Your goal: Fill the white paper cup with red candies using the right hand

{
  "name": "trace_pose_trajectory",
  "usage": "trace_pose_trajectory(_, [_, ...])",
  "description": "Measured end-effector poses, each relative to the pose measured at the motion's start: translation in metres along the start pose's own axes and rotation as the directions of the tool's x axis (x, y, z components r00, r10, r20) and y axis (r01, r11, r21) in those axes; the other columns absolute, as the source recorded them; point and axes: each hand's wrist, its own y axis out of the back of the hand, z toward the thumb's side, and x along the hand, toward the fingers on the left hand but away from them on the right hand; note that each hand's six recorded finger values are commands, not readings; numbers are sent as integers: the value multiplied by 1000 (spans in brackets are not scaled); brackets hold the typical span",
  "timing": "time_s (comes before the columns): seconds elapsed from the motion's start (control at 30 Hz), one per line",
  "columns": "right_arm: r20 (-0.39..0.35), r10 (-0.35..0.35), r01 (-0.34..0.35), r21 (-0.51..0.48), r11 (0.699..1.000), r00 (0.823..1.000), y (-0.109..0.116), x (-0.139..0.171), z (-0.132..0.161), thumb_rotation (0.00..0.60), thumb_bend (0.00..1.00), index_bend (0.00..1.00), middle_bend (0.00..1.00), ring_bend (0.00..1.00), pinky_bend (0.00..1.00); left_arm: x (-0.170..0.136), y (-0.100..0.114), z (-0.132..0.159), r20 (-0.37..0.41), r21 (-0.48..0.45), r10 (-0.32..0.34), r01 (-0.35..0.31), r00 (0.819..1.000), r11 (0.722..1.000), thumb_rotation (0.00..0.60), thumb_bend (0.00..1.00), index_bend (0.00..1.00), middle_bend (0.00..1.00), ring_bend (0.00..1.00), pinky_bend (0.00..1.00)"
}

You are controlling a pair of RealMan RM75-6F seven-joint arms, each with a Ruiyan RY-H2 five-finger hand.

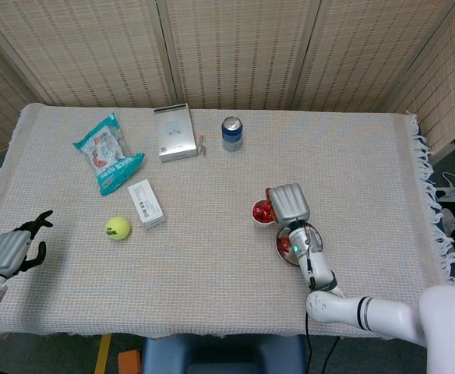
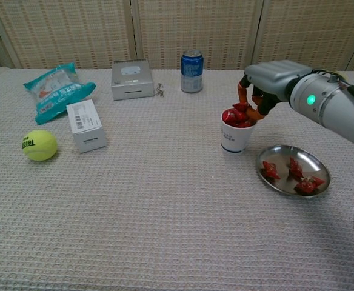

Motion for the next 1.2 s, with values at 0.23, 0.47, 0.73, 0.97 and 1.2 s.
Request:
trace_pose_trajectory(0.23, [-3, 15, -15, 18, 1000, 1000, -4, 0, 1, 600, 464, 571, 837, 855, 1000, 0, 0, 0, 1, 0, -1, 1, 1000, 1000, 600, 680, 0, 216, 194, 329])
trace_pose_trajectory(0.47, [-6, 6, -6, 5, 1000, 1000, -1, 0, 3, 600, 464, 530, 837, 855, 1000, 0, 0, -1, -1, -1, 1, -1, 1000, 1000, 600, 680, 0, 216, 194, 329])
trace_pose_trajectory(0.73, [-13, 3, -2, 25, 1000, 1000, 2, 5, 1, 600, 464, 429, 837, 850, 1000, 0, 0, 0, 0, 0, -1, 1, 1000, 1000, 600, 680, 0, 216, 194, 330])
trace_pose_trajectory(0.97, [-12, 11, -10, 43, 999, 1000, 3, 9, -2, 600, 462, 393, 837, 839, 1000, 1, -1, 0, -3, -1, -3, 3, 1000, 1000, 600, 681, 0, 217, 195, 331])
trace_pose_trajectory(1.2, [-13, 7, -6, 47, 999, 1000, 6, 13, -7, 600, 463, 392, 837, 839, 1000, 1, -1, 0, -3, 1, -4, 4, 1000, 1000, 600, 682, 0, 218, 195, 332])
